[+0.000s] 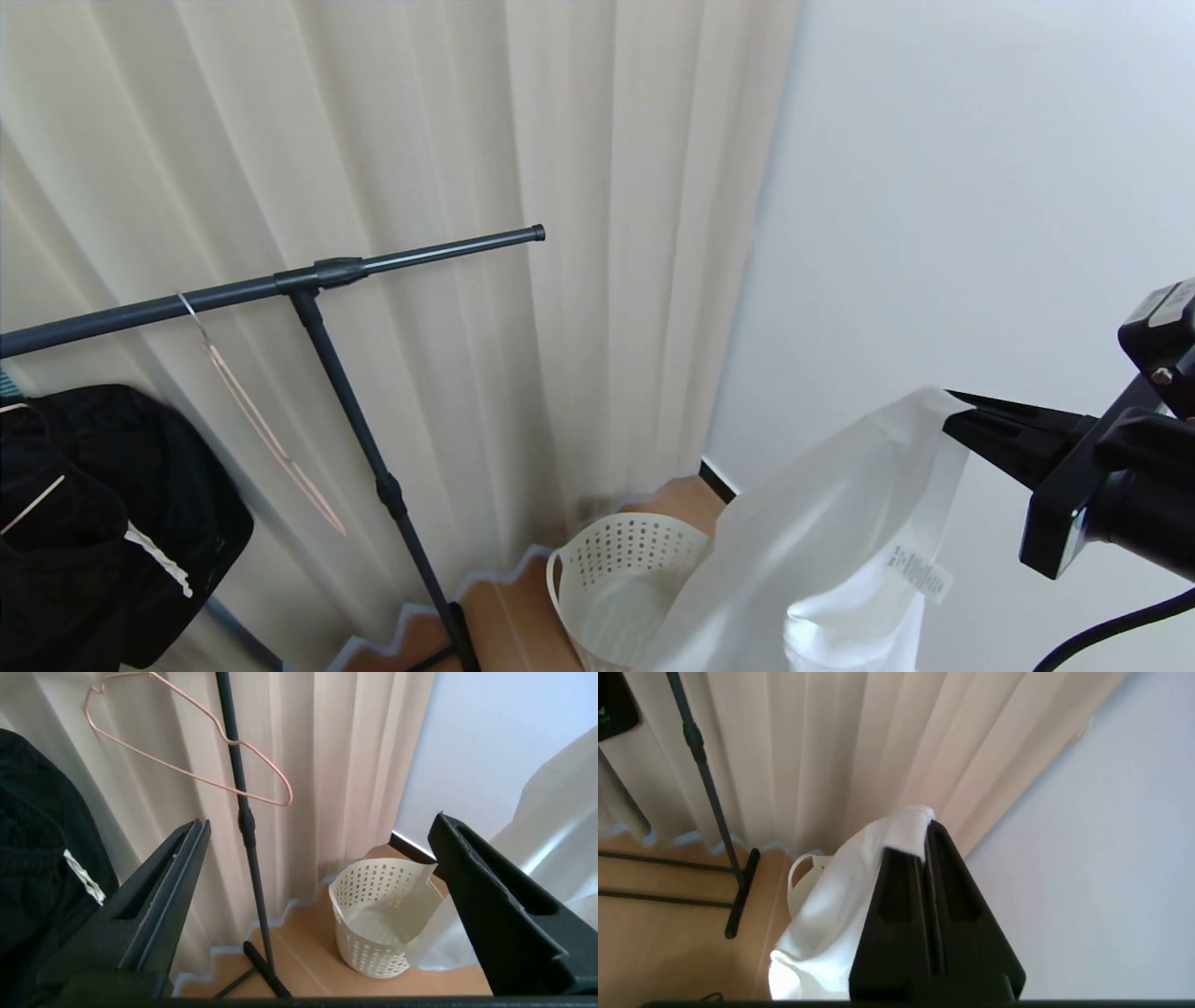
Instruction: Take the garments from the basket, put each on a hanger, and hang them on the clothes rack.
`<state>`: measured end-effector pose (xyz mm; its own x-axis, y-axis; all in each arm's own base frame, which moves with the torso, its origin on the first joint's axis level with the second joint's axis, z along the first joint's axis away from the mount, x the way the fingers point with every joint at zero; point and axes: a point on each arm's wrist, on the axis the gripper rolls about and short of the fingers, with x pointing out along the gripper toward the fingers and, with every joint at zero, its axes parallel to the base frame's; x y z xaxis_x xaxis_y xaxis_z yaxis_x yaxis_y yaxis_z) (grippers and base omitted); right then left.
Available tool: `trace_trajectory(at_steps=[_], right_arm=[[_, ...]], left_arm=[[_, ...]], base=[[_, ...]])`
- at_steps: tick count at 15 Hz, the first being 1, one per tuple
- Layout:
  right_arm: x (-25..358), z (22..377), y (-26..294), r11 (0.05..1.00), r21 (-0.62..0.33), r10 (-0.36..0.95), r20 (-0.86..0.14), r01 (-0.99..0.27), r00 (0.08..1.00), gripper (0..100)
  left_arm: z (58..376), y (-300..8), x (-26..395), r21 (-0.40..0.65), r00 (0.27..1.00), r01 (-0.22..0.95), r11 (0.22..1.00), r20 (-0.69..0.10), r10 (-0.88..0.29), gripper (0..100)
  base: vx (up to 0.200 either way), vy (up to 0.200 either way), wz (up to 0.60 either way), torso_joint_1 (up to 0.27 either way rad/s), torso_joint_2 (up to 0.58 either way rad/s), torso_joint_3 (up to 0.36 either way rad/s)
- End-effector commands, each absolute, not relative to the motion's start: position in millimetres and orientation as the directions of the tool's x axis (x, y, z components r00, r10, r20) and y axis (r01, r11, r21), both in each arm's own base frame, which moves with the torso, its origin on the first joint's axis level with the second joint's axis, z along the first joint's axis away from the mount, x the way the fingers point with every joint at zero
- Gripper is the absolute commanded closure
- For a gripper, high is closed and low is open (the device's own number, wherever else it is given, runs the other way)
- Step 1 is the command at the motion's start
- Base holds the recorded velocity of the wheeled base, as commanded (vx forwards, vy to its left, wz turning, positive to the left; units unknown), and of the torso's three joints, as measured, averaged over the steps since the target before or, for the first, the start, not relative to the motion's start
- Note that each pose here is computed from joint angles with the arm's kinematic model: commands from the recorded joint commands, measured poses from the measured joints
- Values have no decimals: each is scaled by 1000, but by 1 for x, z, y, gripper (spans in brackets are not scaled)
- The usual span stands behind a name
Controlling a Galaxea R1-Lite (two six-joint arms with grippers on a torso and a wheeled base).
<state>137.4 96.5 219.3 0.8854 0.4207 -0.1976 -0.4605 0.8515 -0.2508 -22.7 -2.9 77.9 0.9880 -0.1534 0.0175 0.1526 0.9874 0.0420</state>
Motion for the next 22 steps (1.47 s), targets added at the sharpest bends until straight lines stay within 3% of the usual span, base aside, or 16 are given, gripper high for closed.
trace_trajectory(at_steps=[1,12,20,22], right_arm=[[137,218,96,849,-253,422,-202,-463,884,100],[136,215,96,841,-273,421,-209,-466,883,100],[136,215,95,842,-273,420,-209,-465,883,100],[136,215,96,842,-273,421,-208,-466,883,100]], left_arm=[[78,-3,-23,39,988,152,988,18,-153,0],[78,-3,-23,32,988,152,988,18,-153,0],[78,-3,-23,32,988,154,988,18,-154,0],[78,-3,-23,32,988,155,987,18,-156,0]], base=[[0,0,600,-2,2,-2],[0,0,600,3,1,0],[0,0,0,0,0,0],[-200,0,0,5,5,-2]])
